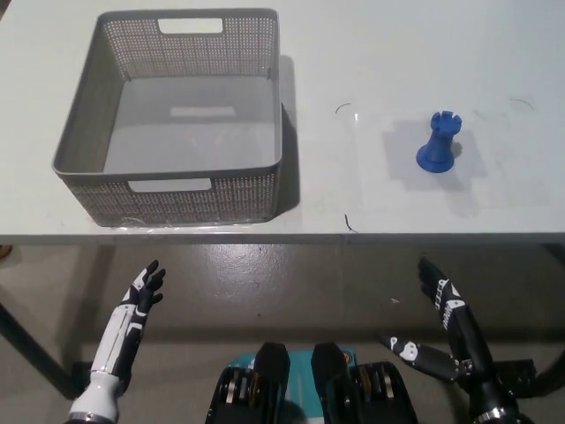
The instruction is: Use the right hand to pick up a chess pieces and put it into a container on the left hand side
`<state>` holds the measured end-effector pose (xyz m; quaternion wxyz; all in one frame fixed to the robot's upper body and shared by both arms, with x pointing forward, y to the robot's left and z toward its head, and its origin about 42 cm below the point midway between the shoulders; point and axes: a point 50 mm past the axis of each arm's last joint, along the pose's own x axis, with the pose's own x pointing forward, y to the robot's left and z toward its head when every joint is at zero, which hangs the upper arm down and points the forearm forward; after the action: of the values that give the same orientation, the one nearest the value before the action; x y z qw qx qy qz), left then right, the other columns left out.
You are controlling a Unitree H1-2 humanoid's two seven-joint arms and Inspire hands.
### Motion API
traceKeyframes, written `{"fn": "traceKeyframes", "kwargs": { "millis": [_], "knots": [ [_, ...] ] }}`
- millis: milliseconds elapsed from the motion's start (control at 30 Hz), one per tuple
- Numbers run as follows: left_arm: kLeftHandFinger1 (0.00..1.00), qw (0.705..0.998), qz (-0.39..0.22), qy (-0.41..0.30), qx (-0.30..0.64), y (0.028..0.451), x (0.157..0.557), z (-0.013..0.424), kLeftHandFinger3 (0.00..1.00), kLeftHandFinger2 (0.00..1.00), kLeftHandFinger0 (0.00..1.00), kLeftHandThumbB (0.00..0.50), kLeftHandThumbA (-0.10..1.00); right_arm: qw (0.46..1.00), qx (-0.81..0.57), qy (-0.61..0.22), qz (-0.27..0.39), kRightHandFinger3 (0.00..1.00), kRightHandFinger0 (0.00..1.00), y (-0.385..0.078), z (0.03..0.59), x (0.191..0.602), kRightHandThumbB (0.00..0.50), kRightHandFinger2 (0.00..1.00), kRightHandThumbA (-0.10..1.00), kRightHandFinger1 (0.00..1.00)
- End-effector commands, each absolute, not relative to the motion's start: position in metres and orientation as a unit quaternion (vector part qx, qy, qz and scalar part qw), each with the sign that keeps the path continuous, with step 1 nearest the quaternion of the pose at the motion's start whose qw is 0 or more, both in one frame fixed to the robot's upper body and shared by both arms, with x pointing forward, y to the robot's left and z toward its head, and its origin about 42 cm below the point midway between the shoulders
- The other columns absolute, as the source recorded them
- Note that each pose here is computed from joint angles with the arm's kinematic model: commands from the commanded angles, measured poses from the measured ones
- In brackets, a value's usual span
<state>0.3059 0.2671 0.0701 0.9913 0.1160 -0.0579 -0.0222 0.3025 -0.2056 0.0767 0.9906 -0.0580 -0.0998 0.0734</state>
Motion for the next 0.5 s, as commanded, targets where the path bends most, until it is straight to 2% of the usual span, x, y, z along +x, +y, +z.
{"fn": "traceKeyframes", "kwargs": {
  "millis": [0,33,200,300,367,433,467],
  "knots": [
    [1.0,0.986,-0.034,-0.104,0.127,0.266,0.309,0.085,1.0,1.0,1.0,0.201,1.0,0.975,-0.076,-0.205,0.038,1.0,1.0,-0.204,0.113,0.301,0.216,1.0,1.0,1.0],
    [1.0,0.986,-0.035,-0.102,0.125,0.266,0.308,0.085,1.0,1.0,1.0,0.214,1.0,0.972,-0.082,-0.218,0.027,1.0,1.0,-0.203,0.122,0.299,0.24,1.0,1.0,1.0],
    [1.0,0.985,-0.035,-0.104,0.131,0.267,0.308,0.085,1.0,1.0,1.0,0.204,1.0,0.958,-0.083,-0.276,0.002,1.0,1.0,-0.204,0.152,0.303,0.253,1.0,1.0,1.0],
    [1.0,0.986,-0.037,-0.102,0.124,0.265,0.309,0.083,1.0,1.0,1.0,0.214,1.0,0.947,-0.093,-0.308,-0.015,1.0,1.0,-0.209,0.18,0.315,0.296,1.0,1.0,1.0],
    [1.0,0.986,-0.039,-0.101,0.129,0.265,0.309,0.083,1.0,1.0,1.0,0.211,1.0,0.938,-0.089,-0.334,-0.02,1.0,1.0,-0.211,0.196,0.324,0.268,1.0,1.0,1.0],
    [1.0,0.986,-0.041,-0.098,0.128,0.264,0.308,0.083,1.0,1.0,1.0,0.217,1.0,0.935,-0.094,-0.341,-0.038,1.0,1.0,-0.214,0.215,0.336,0.299,1.0,1.0,1.0],
    [1.0,0.986,-0.041,-0.098,0.127,0.264,0.309,0.083,1.0,1.0,1.0,0.217,1.0,0.934,-0.098,-0.341,-0.048,1.0,1.0,-0.216,0.223,0.343,0.333,1.0,1.0,1.0]
  ]
}}
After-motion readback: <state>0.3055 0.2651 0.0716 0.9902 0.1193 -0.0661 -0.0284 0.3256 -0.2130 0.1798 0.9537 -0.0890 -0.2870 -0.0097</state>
